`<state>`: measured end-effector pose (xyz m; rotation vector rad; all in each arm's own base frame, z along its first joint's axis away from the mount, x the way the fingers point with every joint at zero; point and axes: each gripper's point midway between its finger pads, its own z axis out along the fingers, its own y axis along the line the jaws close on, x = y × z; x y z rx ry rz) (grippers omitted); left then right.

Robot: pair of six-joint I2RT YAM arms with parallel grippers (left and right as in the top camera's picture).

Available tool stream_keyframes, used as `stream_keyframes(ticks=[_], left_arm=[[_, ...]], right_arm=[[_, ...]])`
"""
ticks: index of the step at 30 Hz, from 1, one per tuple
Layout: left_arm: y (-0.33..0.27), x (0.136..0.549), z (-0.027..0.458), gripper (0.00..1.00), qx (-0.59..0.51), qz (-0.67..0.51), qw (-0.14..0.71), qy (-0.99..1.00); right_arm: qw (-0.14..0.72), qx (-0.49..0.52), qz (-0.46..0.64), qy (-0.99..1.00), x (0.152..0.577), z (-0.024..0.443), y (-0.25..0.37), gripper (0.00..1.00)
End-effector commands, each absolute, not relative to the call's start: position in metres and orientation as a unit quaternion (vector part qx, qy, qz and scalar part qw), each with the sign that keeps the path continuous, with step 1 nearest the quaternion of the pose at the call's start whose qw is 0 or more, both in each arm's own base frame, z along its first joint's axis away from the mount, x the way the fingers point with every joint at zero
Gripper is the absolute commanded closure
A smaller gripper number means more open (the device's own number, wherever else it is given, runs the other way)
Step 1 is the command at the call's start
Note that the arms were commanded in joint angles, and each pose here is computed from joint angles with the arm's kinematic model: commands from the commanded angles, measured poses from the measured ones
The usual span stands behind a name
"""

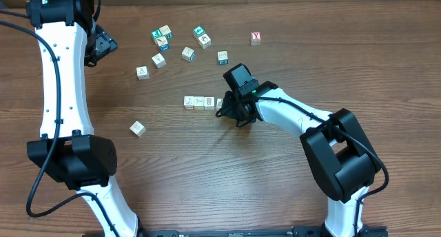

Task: Form a horizontal line

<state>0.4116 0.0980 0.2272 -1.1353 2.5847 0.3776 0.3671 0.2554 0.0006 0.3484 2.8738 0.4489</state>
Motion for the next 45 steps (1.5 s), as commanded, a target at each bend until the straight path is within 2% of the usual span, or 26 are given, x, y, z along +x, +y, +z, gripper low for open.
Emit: stream_keyframes(ticks=[1,12,35,45], left_arm=[[0.095,0.412,0.234,0.00,-0.383,0.129,0.154,0.902],[0.095,0.412,0.234,0.00,-0.383,0.129,0.154,0.902],[0.095,0.412,0.234,0.00,-0.383,0.129,0.154,0.902],[0.095,0.413,0.234,0.00,-0.383,0.129,0.154,0.902]], right_arm=[[0.073,0.118,0.135,0.981,0.350,-0.026,0.251,0.96],[0.035,0.100,0.132,0.986,0.325,-0.029,0.261,0.96],[0.095,0.102,0.110,0.984,0.348,-0.027,0.254,0.96],[0.073,0.104,0.091,0.988,0.337,-0.031,0.245,0.96]])
